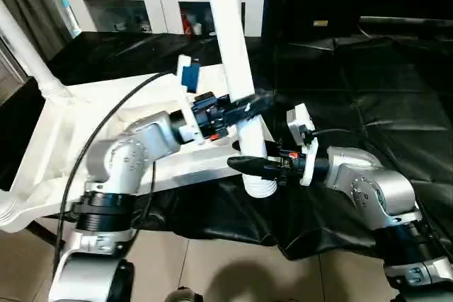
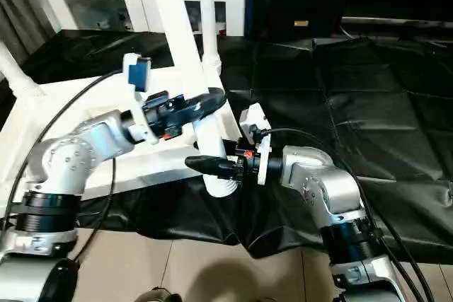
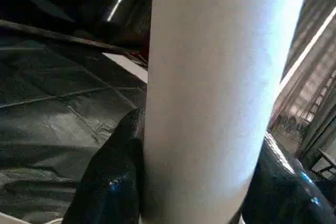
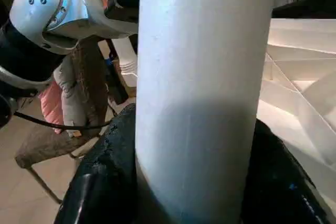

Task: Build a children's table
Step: Insert table leg to table base

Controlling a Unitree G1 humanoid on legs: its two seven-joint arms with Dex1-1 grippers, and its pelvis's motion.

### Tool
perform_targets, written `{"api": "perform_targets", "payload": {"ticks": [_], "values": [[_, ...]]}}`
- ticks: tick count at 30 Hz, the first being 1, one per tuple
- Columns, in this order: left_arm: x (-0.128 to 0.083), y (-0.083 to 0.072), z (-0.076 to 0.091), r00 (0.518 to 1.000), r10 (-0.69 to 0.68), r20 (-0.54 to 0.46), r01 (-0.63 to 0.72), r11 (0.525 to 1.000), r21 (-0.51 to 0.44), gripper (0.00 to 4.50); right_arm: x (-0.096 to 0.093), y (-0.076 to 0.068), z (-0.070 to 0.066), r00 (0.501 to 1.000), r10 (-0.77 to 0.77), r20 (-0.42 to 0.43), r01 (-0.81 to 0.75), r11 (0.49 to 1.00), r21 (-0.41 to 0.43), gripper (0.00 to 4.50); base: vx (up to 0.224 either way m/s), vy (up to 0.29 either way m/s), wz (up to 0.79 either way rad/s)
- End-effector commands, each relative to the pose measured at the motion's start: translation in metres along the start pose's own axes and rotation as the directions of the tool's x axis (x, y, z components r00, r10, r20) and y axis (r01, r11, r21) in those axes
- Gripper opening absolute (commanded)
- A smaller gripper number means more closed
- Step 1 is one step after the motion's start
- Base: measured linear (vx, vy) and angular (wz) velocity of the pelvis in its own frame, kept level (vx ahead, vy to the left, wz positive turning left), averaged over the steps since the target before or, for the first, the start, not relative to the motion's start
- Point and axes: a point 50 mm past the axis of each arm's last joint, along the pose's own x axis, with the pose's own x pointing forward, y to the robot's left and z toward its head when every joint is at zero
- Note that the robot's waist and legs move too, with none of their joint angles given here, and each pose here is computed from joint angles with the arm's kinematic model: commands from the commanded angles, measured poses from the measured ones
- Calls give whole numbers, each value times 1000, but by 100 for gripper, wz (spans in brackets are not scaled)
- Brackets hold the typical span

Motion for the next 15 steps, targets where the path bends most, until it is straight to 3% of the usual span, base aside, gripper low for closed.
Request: {"api": "perform_targets", "payload": {"ticks": [1, 2, 7, 11, 15], "values": [[1, 1, 5, 999, 32, 3, -32, 999, 22, 200, 2, 1, 3, 1000, -12, 3, 12, 999, -48, 193, 0, 0, 0], [2, 2, 5, 998, 59, 8, -59, 997, 40, 200, 2, -2, 4, 999, -41, 15, 42, 998, -37, 249, 0, 0, 0], [7, 7, 6, 984, 180, 5, -179, 975, 130, 190, 6, -9, 6, 987, -158, 17, 159, 985, -68, 296, 0, 0, 0], [12, 10, 13, 949, 313, 32, -311, 921, 233, 188, 13, -20, 2, 954, -297, 29, 298, 953, -47, 305, 0, 0, 0], [19, 4, 16, 919, 388, 68, -393, 890, 230, 188, 25, -22, -7, 929, -368, 26, 368, 930, 3, 288, 0, 0, 0]]}}
